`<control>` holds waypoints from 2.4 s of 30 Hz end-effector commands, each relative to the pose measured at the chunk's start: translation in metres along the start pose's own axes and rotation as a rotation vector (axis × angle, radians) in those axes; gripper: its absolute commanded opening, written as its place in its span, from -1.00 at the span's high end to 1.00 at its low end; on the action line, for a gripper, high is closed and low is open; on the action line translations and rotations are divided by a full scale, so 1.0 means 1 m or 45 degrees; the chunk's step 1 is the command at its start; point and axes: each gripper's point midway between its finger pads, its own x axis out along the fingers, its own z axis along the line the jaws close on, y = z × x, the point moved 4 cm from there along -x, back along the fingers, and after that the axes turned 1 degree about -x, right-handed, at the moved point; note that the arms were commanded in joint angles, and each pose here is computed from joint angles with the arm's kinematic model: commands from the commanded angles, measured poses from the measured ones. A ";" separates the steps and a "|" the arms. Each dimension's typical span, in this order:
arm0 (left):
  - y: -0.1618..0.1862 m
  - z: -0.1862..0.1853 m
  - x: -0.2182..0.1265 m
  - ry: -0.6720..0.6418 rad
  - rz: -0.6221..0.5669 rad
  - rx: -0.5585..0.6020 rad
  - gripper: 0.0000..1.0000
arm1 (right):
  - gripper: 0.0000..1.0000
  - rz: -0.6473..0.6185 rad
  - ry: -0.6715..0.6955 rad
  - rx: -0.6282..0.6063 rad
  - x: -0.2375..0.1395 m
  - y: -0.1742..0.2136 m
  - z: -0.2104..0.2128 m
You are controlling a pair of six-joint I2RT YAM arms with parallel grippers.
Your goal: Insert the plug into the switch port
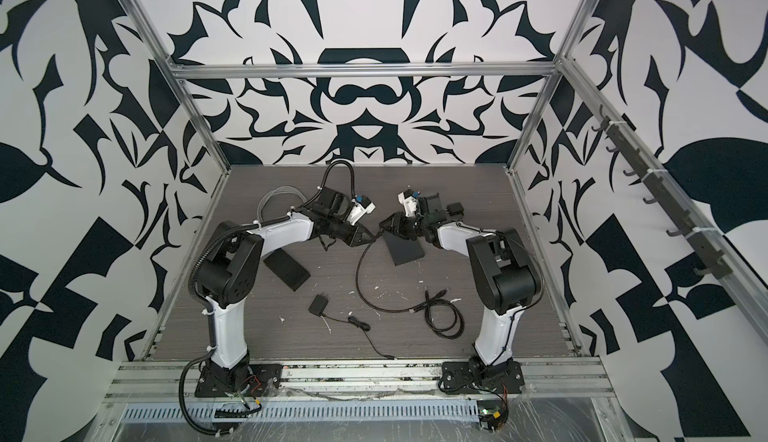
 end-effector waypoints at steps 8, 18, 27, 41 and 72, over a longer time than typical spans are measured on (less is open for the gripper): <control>-0.013 -0.016 -0.011 0.052 -0.049 0.043 0.93 | 0.44 -0.016 -0.074 0.030 -0.007 0.003 0.006; -0.018 -0.008 -0.009 -0.001 -0.061 0.057 0.88 | 0.79 -0.015 -0.163 0.077 -0.006 0.007 0.009; -0.016 0.008 -0.002 -0.102 -0.150 0.055 0.26 | 0.89 -0.113 -0.169 0.228 -0.008 -0.008 -0.017; 0.004 0.024 0.032 -0.134 -0.280 0.049 0.16 | 0.93 -0.100 -0.238 0.286 -0.001 -0.009 -0.026; 0.024 0.035 0.022 -0.126 -0.221 0.024 0.94 | 0.30 -0.081 0.017 0.126 -0.018 -0.008 -0.031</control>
